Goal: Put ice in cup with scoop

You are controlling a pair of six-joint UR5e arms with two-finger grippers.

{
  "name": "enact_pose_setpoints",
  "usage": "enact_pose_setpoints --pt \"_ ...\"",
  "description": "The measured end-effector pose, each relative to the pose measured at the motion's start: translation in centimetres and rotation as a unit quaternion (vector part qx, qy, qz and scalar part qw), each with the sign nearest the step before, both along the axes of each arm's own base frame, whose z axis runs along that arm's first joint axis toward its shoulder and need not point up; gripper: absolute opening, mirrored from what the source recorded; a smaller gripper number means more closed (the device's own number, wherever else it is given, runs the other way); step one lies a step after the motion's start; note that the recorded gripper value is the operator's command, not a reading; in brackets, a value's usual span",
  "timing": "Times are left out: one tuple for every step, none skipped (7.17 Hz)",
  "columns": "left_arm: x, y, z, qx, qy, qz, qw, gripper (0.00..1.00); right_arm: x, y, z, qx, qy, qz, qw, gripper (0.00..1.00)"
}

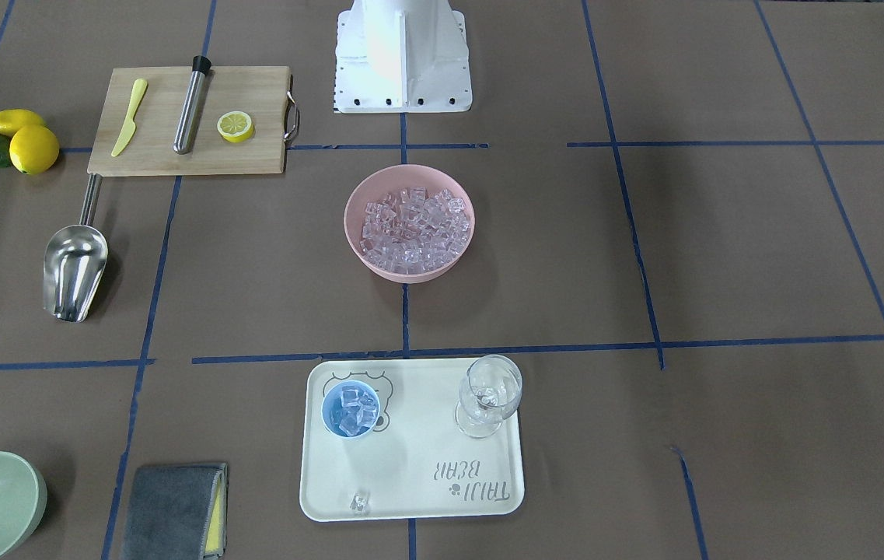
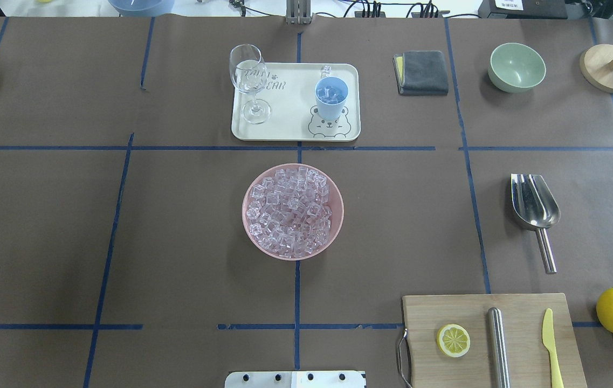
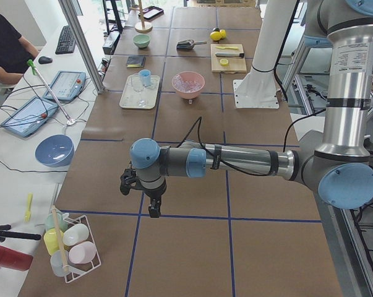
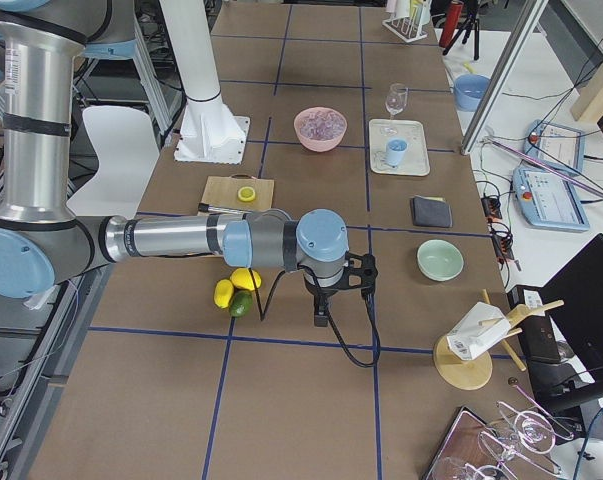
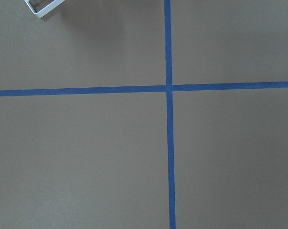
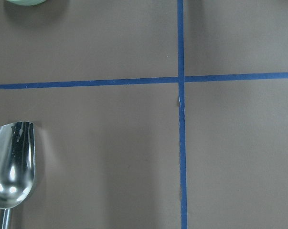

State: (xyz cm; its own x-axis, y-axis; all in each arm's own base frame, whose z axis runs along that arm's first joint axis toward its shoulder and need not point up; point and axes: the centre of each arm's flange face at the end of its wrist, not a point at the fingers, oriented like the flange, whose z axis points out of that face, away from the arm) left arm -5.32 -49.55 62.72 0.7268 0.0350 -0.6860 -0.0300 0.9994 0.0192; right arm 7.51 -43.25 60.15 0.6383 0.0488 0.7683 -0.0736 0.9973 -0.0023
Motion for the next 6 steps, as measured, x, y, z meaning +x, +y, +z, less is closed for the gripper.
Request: enact_pose_setpoints --pt "0.0 0.1 0.1 0.001 -0.001 0.002 1.0 1.0 0.0 0.1 0.9 -0.01 0.001 0.0 0.9999 1.0" --pt "0.0 0.2 0.2 0.001 -0.001 0.003 1.0 1.0 0.0 0.1 1.6 -0.018 0.001 0.0 0.9998 1.0" --pt "0.0 0.3 0.3 0.0 -0.001 0.003 1.0 1.0 0.0 0.1 2.1 -0.023 0.0 0.0 0.9997 1.0" --pt "0.0 0.4 0.3 0.0 -0.001 0.003 1.0 1.0 0.0 0.1 2.3 -0.025 0.0 0.001 0.9997 1.0" --pt "-0.2 0.5 0.1 0.002 -0.001 0.002 1.0 1.0 0.0 0.1 2.4 -0.026 0.001 0.001 0.9997 1.0" --pt "-0.5 0.7 -0.1 0.007 -0.002 0.0 1.0 1.0 0.0 0.1 2.5 -0.027 0.001 0.001 0.9996 1.0"
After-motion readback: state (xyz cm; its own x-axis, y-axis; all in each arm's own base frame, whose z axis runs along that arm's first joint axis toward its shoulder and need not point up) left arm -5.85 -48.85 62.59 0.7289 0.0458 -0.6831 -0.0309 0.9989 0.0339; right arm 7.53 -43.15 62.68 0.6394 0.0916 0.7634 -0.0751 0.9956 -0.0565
